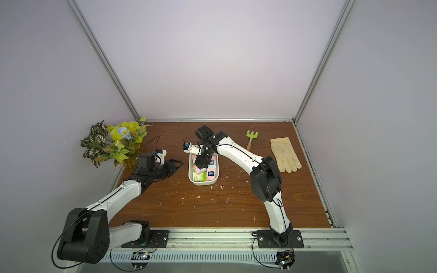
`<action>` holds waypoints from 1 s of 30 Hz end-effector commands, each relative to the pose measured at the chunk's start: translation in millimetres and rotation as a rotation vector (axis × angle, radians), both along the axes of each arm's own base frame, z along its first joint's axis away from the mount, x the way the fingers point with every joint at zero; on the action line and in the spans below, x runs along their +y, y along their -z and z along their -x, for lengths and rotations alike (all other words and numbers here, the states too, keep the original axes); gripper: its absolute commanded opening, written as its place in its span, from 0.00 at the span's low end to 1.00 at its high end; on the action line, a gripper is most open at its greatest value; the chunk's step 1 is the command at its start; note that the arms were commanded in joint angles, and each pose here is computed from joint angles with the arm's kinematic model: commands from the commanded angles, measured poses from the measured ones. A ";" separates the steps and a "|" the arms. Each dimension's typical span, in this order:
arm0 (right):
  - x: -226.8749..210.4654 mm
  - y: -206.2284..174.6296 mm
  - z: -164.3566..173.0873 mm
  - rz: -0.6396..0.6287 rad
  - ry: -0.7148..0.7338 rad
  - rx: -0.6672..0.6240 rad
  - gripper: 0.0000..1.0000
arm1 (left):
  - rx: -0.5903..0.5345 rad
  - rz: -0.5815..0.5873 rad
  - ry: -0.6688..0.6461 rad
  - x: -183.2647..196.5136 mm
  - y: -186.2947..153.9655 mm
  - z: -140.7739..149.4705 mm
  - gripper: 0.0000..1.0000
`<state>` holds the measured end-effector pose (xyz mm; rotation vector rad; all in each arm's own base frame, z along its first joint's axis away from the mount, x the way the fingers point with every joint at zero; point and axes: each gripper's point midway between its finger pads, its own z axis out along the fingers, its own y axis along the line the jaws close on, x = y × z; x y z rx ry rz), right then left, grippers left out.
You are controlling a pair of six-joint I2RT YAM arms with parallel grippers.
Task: Take the pocket tissues out of the storage box
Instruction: Pick up the pocket tissues from the storage box.
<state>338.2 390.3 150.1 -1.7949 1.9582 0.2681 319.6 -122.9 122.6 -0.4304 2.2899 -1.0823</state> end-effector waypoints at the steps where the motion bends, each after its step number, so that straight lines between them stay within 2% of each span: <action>1: 8.2 -21.6 13.8 -0.007 -0.249 -0.079 0.87 | 0.015 -0.010 -0.005 0.5 5.0 6.1 0.50; 5: 11.1 -4.3 14.7 0.055 -0.348 -0.116 0.87 | 0.026 -0.011 -0.008 1.1 10.9 8.3 0.51; 9: 14.7 3.4 15.1 0.060 -0.383 -0.103 0.87 | 0.029 -0.019 -0.009 1.8 12.7 8.0 0.51; 18: 17.7 25.0 11.3 0.100 -0.380 -0.063 0.79 | 0.036 -0.027 -0.011 3.5 15.2 8.6 0.51; 25: 15.0 38.1 18.8 0.105 -0.388 -0.017 0.79 | 0.039 -0.028 -0.016 5.2 16.7 7.9 0.51; 30: 11.9 50.5 11.2 0.147 -0.369 -0.026 0.81 | 0.040 -0.027 -0.016 5.2 17.6 8.4 0.51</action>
